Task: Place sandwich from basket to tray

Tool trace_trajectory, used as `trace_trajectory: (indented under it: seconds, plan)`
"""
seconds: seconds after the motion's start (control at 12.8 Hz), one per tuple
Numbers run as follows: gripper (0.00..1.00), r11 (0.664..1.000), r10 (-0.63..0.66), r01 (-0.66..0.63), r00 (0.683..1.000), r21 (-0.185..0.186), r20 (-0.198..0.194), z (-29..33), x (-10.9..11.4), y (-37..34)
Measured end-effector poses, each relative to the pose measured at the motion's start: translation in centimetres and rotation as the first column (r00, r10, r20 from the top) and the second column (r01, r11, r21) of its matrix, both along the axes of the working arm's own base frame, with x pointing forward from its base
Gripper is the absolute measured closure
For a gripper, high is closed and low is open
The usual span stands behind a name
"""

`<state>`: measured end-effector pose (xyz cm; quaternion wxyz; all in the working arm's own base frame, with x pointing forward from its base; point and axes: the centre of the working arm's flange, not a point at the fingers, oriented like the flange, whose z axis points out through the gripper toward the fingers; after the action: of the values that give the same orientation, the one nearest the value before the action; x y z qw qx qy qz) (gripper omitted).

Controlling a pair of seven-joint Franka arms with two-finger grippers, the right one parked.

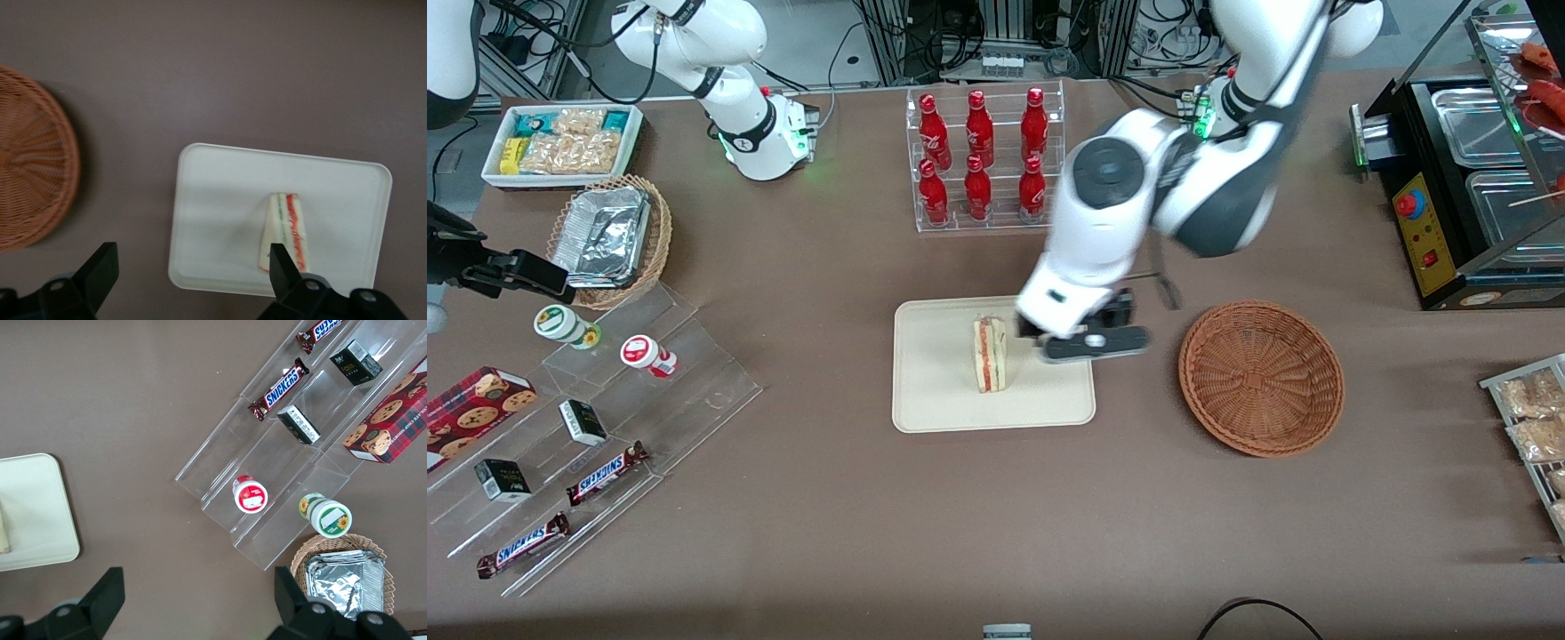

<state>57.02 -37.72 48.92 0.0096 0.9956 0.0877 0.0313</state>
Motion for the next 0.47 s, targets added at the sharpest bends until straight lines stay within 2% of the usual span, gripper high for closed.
trace_trajectory:
  seconds: [0.23,0.47]
  plan:
    - [0.0,0.999,0.038,-0.038,0.999,0.008,0.007,4.4,1.8,8.0]
    - [0.0,1.0,0.004,-0.005,1.0,0.024,0.003,6.8,2.1,14.9]
